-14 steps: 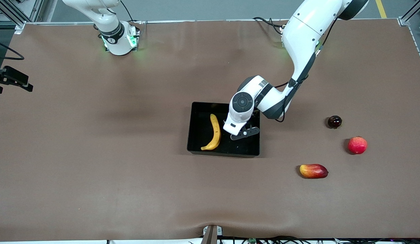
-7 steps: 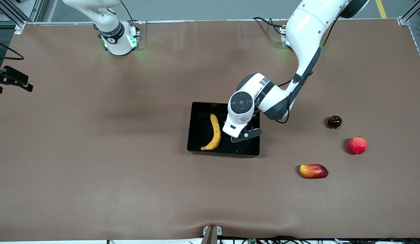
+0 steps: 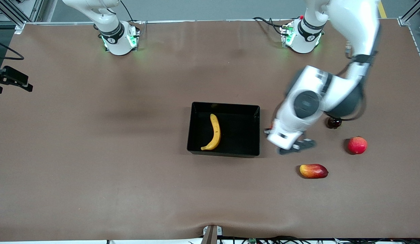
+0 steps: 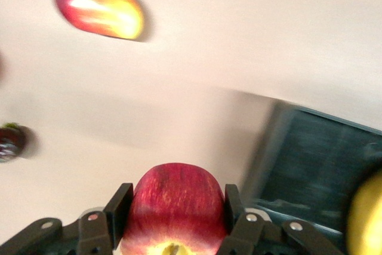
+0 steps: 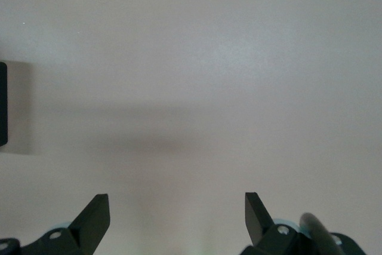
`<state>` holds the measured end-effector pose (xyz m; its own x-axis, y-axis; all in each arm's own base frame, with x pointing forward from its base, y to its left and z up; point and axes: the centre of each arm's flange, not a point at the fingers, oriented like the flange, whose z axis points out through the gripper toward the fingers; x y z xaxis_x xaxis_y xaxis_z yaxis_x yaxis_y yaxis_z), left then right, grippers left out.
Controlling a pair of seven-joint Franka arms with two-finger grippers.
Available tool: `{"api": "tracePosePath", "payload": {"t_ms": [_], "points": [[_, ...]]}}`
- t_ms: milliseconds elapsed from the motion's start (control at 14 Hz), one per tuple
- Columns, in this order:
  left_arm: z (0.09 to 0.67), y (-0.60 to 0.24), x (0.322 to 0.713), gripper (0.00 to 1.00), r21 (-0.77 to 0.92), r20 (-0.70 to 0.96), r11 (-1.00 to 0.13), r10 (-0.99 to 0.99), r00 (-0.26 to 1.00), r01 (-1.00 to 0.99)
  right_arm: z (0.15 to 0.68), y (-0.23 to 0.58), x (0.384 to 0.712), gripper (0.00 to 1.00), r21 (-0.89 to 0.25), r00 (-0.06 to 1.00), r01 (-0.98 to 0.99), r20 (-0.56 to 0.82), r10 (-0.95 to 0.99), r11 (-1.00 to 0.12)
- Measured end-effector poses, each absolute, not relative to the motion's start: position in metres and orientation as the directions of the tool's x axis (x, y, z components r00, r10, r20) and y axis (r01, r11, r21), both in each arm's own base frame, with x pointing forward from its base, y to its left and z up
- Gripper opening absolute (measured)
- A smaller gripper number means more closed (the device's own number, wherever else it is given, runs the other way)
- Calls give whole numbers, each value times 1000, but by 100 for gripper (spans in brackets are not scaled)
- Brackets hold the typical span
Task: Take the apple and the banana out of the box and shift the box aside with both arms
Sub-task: 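Lift the apple out and set it beside the plum with the left gripper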
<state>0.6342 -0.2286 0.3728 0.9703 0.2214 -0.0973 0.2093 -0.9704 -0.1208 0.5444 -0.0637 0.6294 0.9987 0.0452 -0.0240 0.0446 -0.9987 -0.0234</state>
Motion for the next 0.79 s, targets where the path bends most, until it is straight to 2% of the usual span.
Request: {"api": "tracePosePath", "payload": {"t_ms": [286, 571, 786], "points": [[292, -127, 637, 67, -218, -154, -951, 256, 954, 220, 627, -64, 546, 100, -24, 999, 45, -28, 45, -999], [205, -78, 620, 67, -203, -139, -952, 258, 956, 227, 627, -64, 546, 100, -24, 999, 45, -29, 45, -999], [197, -70, 620, 67, -192, -141, -954, 260, 955, 231, 626, -64, 546, 100, -24, 999, 44, -29, 45, -999]]}}
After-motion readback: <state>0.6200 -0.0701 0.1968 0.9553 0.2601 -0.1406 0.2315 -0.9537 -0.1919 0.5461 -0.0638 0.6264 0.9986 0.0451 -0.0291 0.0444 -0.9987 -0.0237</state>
